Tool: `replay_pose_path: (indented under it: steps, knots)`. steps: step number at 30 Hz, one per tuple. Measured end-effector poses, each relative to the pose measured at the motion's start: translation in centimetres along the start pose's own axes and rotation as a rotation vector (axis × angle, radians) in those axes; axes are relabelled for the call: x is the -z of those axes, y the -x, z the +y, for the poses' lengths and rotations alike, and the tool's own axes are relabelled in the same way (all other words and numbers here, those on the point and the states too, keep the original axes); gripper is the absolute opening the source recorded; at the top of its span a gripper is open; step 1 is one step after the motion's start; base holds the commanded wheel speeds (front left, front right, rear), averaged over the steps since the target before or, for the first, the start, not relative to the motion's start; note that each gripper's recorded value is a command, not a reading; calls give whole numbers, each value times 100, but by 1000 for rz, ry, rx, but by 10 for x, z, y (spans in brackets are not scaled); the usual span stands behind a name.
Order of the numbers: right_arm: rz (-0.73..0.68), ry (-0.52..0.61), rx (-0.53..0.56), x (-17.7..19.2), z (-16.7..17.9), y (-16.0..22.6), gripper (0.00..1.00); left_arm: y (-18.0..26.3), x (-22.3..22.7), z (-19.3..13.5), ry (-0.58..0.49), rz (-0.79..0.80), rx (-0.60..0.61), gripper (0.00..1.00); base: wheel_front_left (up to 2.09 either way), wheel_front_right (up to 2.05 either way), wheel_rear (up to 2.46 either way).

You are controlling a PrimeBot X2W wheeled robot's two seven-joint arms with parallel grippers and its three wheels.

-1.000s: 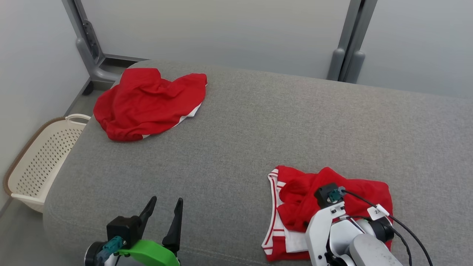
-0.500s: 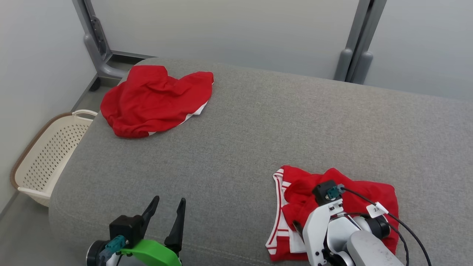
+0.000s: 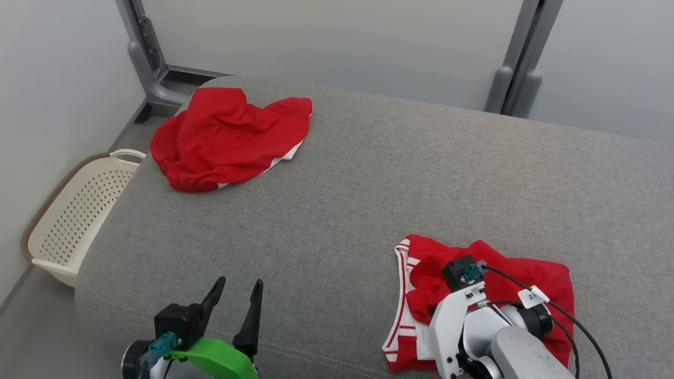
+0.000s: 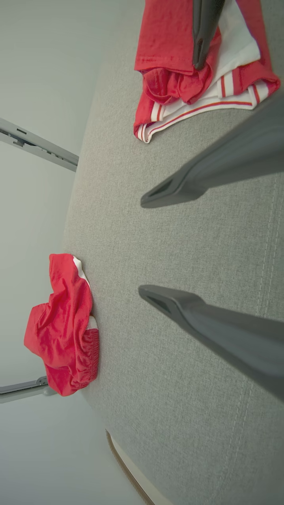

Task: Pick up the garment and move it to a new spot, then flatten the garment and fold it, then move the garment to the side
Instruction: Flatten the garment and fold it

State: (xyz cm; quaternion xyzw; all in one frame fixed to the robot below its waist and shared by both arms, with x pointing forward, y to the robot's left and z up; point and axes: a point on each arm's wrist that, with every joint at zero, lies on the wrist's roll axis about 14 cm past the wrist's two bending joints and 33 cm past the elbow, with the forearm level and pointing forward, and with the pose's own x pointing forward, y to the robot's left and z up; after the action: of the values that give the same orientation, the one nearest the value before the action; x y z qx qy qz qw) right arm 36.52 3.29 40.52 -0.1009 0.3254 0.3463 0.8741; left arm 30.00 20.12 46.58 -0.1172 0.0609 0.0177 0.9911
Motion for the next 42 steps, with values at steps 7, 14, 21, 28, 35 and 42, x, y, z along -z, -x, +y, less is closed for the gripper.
replay_pose_path:
  steps: [7, 14, 21, 28, 35, 42]
  knots:
    - [-57, -18, -38, -13, 12, 7, 0, -4, -2, -6, 0, -6, 21, 100, 0, 0, 0]
    - [-88, -26, -124, -22, 41, 18, 0, -8, -4, -13, -2, -13, 44, 100, 0, 0, 0]
    - [-50, 9, -168, -11, 65, 33, 0, -10, -6, -15, -6, -18, 54, 100, 0, 0, 0]
    - [24, 25, -127, 8, 58, 37, 0, -11, -7, -17, -5, -21, 60, 100, 0, 0, 0]
    - [60, 12, -112, 20, 55, 39, 0, -10, -7, -17, -6, -22, 61, 100, 0, 0, 0]
    - [63, -2, -118, 24, 56, 38, 100, -9, -7, -16, -9, -22, 60, 100, 0, 0, 0]
